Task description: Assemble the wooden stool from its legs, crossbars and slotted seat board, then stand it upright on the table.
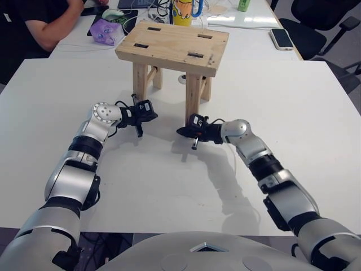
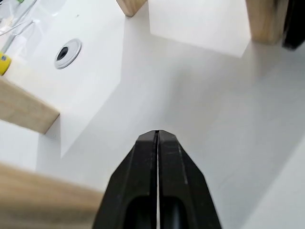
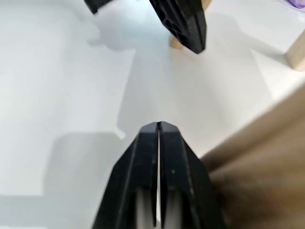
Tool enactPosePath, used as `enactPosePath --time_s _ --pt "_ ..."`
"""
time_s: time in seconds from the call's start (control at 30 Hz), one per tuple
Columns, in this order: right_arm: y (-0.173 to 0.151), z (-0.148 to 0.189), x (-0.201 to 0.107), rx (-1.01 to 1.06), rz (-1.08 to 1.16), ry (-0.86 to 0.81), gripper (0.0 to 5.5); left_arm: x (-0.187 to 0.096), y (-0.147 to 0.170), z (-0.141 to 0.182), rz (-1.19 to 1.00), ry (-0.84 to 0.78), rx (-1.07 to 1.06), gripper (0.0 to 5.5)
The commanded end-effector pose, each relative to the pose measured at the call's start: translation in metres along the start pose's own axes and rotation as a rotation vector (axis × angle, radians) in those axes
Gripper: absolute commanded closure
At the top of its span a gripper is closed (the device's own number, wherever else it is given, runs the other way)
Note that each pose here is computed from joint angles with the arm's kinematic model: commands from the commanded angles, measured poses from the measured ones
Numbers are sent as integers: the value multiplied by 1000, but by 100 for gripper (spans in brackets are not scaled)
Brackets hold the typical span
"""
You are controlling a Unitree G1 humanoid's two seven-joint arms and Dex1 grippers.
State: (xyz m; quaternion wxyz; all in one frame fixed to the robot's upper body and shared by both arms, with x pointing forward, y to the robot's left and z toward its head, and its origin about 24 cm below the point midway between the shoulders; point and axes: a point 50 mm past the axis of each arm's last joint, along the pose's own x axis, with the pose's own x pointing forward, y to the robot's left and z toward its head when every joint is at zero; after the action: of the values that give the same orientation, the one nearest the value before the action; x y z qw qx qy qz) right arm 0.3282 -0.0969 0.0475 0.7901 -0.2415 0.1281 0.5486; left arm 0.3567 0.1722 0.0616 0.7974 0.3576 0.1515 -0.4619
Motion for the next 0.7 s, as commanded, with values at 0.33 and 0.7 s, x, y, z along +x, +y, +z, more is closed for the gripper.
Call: enactPosePath --time_s 0.33,0.7 --pt "-46 7 4 -603 -260 277 548 19 24 27 199 58 69 550" --pt "-36 -1 9 -480 -276 191 548 25 8 18 235 10 35 550"
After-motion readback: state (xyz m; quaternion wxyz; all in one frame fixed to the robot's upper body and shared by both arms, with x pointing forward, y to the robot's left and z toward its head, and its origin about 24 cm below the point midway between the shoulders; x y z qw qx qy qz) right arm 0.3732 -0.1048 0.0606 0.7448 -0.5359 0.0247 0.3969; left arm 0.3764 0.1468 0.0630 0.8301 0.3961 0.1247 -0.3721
